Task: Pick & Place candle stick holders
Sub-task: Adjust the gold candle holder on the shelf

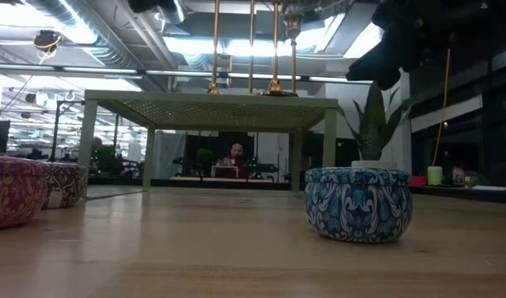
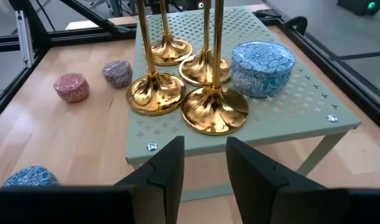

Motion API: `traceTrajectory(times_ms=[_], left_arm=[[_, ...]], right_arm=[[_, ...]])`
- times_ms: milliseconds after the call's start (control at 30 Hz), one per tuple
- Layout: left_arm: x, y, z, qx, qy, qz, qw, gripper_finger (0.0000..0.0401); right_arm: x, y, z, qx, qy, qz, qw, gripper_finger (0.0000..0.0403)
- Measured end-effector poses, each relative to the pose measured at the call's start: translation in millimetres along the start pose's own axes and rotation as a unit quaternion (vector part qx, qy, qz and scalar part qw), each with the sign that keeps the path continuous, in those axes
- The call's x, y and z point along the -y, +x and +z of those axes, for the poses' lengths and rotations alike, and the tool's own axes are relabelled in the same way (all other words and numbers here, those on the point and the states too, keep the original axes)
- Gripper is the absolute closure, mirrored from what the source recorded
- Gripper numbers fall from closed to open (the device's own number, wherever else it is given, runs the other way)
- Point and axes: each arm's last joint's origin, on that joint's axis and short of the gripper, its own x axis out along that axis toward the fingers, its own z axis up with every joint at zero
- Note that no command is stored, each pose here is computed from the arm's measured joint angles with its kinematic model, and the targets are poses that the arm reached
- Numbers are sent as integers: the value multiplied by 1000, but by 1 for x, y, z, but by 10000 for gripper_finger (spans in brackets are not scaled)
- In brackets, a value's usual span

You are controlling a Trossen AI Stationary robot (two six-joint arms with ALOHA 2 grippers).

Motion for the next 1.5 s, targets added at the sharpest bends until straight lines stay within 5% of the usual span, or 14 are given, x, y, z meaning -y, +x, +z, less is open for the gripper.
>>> traceTrajectory(times_ms=[133, 300, 967, 1500], left_arm=[[13, 33, -10, -24, 35, 21, 999, 253], [20, 59, -14, 24, 70, 46, 996, 253], [11, 85, -11, 113, 101, 31, 988, 263], [11, 86, -13, 101, 94, 11, 990, 384]], right_arm=[[0, 0, 0, 0, 8, 0, 1000, 281], [1, 0, 0, 2, 11, -9, 1000, 281], [1, 0, 1, 4, 11, -13, 1000, 281], [1, 0, 1, 4, 10, -13, 1000, 281]])
